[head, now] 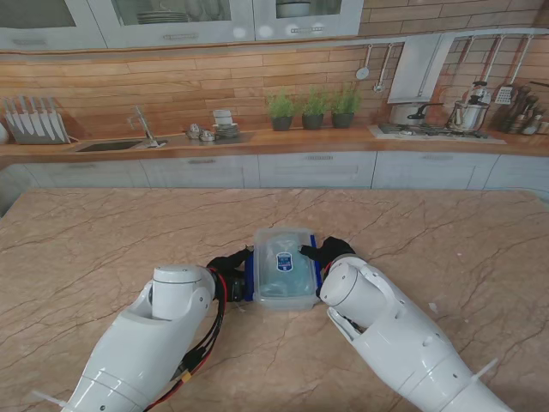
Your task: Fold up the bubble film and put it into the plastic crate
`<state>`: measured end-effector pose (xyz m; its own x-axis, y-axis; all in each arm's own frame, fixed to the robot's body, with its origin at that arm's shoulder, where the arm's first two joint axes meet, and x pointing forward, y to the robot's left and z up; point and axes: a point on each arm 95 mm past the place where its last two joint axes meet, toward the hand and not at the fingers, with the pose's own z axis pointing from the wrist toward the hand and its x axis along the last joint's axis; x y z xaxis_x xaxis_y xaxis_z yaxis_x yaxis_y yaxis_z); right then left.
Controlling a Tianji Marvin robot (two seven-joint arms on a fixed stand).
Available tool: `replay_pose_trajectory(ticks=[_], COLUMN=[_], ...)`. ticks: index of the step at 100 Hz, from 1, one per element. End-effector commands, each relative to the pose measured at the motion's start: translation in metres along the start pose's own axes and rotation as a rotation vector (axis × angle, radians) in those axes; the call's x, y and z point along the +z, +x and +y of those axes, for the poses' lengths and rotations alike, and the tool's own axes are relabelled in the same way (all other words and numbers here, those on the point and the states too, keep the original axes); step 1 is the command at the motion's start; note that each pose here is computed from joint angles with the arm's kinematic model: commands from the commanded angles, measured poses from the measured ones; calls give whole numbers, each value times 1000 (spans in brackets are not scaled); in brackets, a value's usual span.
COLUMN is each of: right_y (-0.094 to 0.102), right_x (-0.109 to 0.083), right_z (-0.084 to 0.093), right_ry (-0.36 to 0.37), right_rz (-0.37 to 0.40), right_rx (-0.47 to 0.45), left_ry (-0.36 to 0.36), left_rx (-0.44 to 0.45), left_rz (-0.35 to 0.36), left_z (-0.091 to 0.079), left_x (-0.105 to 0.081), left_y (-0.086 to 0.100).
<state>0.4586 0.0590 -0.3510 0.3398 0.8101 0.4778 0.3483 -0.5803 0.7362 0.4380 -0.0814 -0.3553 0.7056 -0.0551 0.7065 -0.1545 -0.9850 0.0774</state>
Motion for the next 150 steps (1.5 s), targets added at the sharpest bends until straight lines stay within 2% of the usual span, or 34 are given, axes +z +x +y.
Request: replay_pose_trajectory(ticks=[1,24,36,50,87,108,128,150], right_y=[-1,-1,-1,0,9,17,29,39], right_x=[-1,-1,-1,0,-14,-21,-26,-31], right_z=[-6,-6,-6,-7,-13,-14,-16,-18], right_ry=[12,12,13,21,71,99,130,151], right_rz=[-4,-5,-5,3,73,123,172,207], right_rx=[4,6,6,8,36,48,70,100], left_ry=[-3,-16,-44,-56,11,-13,-9,0], left_rx=[-4,-16,21,145,582,804,938,1009], left_rz=[-4,-7,-12,4,104,124,150,177], left_z=[4,4,5,8,27,38,53,67], left_x=[-1,-1,-2,-3,-6,-11,-12,-10], left_y=[-3,-2,-2,0,16,22,16,20])
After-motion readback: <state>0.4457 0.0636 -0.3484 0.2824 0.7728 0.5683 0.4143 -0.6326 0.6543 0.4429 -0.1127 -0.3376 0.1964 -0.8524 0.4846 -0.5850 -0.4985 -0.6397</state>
